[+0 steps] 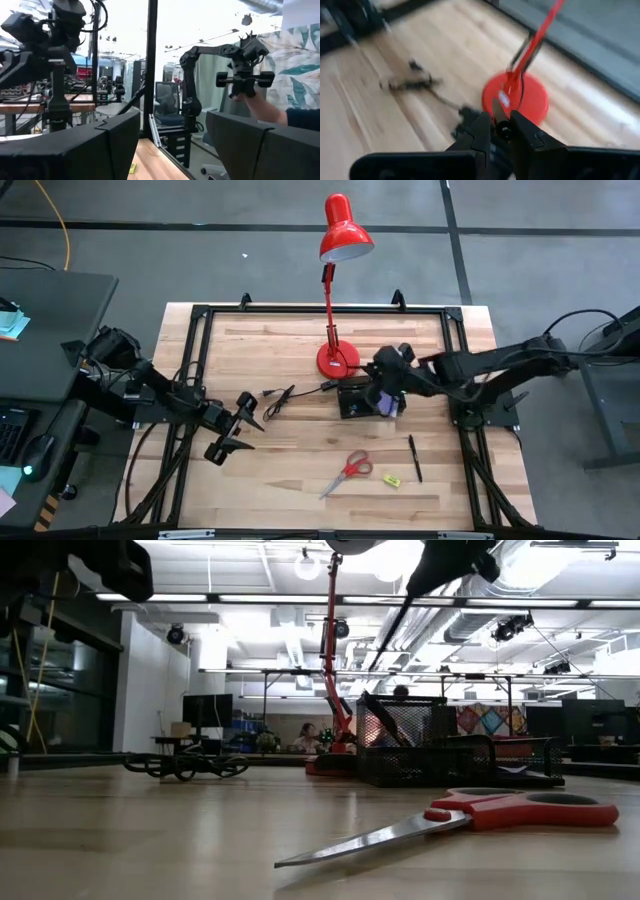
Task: Pick and place office supplies into organizer
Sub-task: Put the black pen into the desk organizer
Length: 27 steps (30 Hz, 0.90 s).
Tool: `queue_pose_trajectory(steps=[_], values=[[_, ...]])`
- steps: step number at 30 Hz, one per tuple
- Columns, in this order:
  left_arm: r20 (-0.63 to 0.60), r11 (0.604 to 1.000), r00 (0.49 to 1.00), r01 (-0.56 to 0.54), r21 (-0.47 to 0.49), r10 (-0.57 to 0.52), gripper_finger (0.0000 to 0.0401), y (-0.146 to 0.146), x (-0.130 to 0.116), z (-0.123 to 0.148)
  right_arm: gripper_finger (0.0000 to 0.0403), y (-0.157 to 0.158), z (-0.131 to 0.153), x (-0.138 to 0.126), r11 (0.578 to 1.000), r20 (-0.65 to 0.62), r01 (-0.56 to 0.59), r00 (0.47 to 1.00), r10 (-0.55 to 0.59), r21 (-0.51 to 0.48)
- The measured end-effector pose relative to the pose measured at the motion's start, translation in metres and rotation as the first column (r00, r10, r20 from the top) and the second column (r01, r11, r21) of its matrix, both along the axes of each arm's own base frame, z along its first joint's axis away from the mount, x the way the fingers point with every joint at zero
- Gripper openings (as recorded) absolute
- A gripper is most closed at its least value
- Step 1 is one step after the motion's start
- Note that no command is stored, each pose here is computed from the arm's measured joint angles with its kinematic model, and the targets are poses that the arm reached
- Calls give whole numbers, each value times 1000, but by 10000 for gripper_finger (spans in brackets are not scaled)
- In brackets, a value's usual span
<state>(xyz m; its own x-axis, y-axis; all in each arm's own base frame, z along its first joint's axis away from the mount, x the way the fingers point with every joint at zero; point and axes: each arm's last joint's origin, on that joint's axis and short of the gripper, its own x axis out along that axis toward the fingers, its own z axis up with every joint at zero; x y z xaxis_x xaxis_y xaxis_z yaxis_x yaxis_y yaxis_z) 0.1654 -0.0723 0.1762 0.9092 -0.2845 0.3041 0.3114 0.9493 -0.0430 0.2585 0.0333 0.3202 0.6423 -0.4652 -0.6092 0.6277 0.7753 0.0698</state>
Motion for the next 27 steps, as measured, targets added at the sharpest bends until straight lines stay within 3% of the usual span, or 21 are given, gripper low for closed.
queue_pose_trajectory(steps=[7, 17, 21, 27], values=[[-25, 1000, 1000, 4, -8, -5, 216, 0, 1, -2, 25, -19, -22, 22, 992, -266, 76, 963, -47, 101], [-41, 1000, 999, -18, -12, 18, 216, 0, 1, -3, 31, -29, -55, 48, 991, -411, 42, 911, 14, 128], [-44, 1000, 999, -18, -14, 18, 216, 0, 1, -3, 76, -27, -61, 55, 991, -421, -7, 905, 64, 136], [-50, 1000, 999, -20, -10, 19, 216, 0, 1, -4, 163, -24, -61, 57, 998, -411, -20, 911, 41, 54]])
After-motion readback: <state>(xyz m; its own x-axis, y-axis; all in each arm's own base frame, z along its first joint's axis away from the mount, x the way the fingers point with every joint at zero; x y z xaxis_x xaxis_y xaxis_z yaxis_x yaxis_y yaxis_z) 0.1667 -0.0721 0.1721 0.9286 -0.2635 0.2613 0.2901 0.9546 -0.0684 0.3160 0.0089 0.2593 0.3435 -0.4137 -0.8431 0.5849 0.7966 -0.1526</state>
